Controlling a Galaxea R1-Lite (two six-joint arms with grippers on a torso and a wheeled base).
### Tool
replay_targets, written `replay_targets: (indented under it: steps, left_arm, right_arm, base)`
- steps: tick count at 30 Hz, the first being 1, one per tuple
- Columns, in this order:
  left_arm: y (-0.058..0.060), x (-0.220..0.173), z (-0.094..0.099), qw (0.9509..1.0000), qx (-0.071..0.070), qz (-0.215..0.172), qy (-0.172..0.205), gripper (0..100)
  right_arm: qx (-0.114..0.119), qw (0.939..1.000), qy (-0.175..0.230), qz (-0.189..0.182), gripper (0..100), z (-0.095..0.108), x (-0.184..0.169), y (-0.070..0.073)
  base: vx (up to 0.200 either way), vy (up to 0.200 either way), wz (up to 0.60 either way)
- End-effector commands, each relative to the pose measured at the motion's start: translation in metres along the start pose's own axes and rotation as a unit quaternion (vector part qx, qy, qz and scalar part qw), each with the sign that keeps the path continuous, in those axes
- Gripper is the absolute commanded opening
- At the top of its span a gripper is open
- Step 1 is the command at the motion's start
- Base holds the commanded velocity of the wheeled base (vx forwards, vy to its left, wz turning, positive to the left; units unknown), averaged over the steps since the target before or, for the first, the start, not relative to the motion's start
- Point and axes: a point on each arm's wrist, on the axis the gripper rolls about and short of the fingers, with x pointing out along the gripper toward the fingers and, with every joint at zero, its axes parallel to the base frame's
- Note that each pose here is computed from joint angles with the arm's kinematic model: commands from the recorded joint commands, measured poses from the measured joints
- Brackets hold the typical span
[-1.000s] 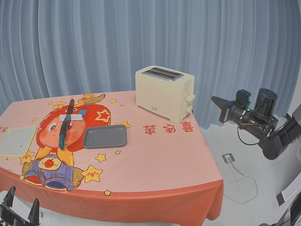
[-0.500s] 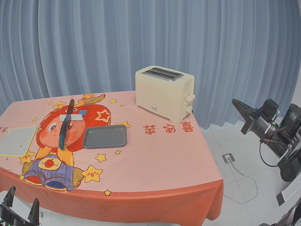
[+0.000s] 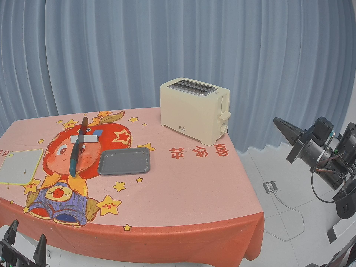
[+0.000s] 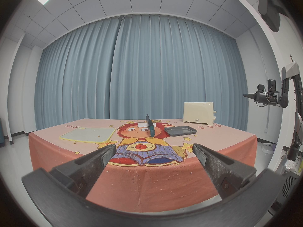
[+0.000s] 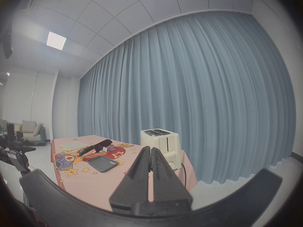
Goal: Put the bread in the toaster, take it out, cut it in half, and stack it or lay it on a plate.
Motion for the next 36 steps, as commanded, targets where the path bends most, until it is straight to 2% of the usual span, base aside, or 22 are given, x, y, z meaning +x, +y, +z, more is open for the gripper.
replay_targets:
  steps: [1, 11, 24, 32, 36]
  left_arm:
    - [0.0, 0.0013, -0.0048, 1.0, 0.0, 0.0, 0.009, 100]
    - [0.0, 0.0013, -0.0048, 1.0, 0.0, 0.0, 0.009, 100]
    - [0.0, 0.0013, -0.0048, 1.0, 0.0, 0.0, 0.009, 100]
    - [0.0, 0.0013, -0.0048, 1.0, 0.0, 0.0, 0.009, 100]
    - [0.0, 0.0013, -0.0048, 1.0, 0.0, 0.0, 0.009, 100]
  right_arm:
    - [-0.001, 0.9999, -0.012, 0.005, 0, 0.0067, -0.0033, 0.0023]
    - [0.0, 1.0, -0.005, 0.004, 0, 0.0036, -0.0041, 0.0025]
    - [0.007, 0.9998, 0.008, 0.016, 0, -0.0013, -0.0039, 0.0102]
    - [0.011, 0.9993, 0.03, -0.02, 0, -0.0001, -0.0018, 0.0056]
    - [0.014, 0.9987, 0.043, -0.025, 0, -0.0028, -0.003, 0.0051]
  base:
    - [0.0, 0.0, 0.0]
    - [0.0, 0.0, 0.0]
    - [0.0, 0.0, 0.0]
    - [0.0, 0.0, 0.0]
    - [0.0, 0.0, 0.0]
